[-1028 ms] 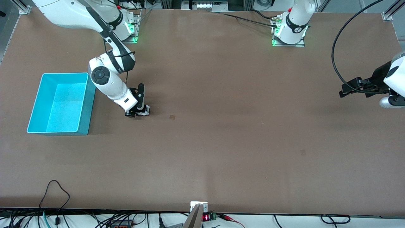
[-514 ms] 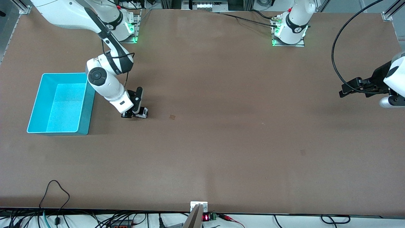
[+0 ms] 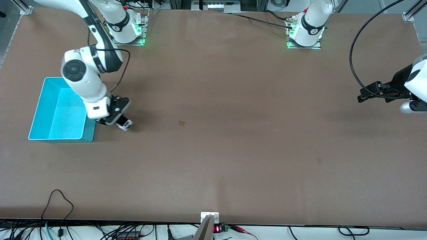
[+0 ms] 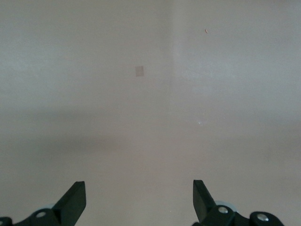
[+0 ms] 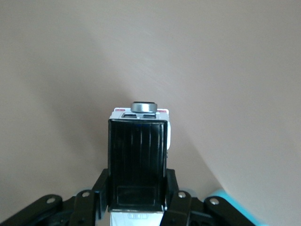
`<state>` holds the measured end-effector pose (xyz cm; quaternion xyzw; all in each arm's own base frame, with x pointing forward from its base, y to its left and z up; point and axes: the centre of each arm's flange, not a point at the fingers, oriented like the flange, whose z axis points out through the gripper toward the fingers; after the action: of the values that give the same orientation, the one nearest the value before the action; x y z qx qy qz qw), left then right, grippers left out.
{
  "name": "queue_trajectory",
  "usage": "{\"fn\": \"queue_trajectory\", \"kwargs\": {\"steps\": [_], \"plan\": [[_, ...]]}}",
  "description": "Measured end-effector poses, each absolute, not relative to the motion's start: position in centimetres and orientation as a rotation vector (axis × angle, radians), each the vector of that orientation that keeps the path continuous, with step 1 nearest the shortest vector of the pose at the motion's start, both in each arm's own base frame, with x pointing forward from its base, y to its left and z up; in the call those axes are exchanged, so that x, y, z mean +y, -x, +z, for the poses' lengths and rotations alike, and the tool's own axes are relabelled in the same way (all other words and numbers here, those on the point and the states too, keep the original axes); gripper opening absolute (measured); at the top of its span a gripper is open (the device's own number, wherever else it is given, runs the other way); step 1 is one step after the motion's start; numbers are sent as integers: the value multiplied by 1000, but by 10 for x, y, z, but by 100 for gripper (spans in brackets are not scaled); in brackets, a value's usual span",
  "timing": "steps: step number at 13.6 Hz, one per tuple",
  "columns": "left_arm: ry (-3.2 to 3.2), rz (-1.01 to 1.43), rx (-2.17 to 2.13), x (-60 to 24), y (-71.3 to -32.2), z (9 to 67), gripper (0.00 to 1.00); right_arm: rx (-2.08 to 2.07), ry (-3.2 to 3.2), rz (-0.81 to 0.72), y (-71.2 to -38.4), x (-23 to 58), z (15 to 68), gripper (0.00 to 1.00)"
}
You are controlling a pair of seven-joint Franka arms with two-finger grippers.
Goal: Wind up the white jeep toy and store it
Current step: 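Lift the jeep and carry it over the turquoise bin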
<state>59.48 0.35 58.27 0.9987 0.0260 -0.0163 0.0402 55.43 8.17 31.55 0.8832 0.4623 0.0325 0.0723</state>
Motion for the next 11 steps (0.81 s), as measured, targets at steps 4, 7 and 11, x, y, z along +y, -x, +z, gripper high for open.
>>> {"fn": "queue_trajectory", "kwargs": {"steps": [4, 7, 11], "plan": [[-3060, -49, 82, 5, -595, 583, 100, 1062, -2771, 84, -555, 2, 345, 50], [-3060, -49, 83, 5, -595, 583, 100, 870, -2854, 79, -551, -54, 351, 50], [-3060, -49, 70, 0, -595, 583, 100, 544, -2947, 6, -535, -113, 344, 50]]}}
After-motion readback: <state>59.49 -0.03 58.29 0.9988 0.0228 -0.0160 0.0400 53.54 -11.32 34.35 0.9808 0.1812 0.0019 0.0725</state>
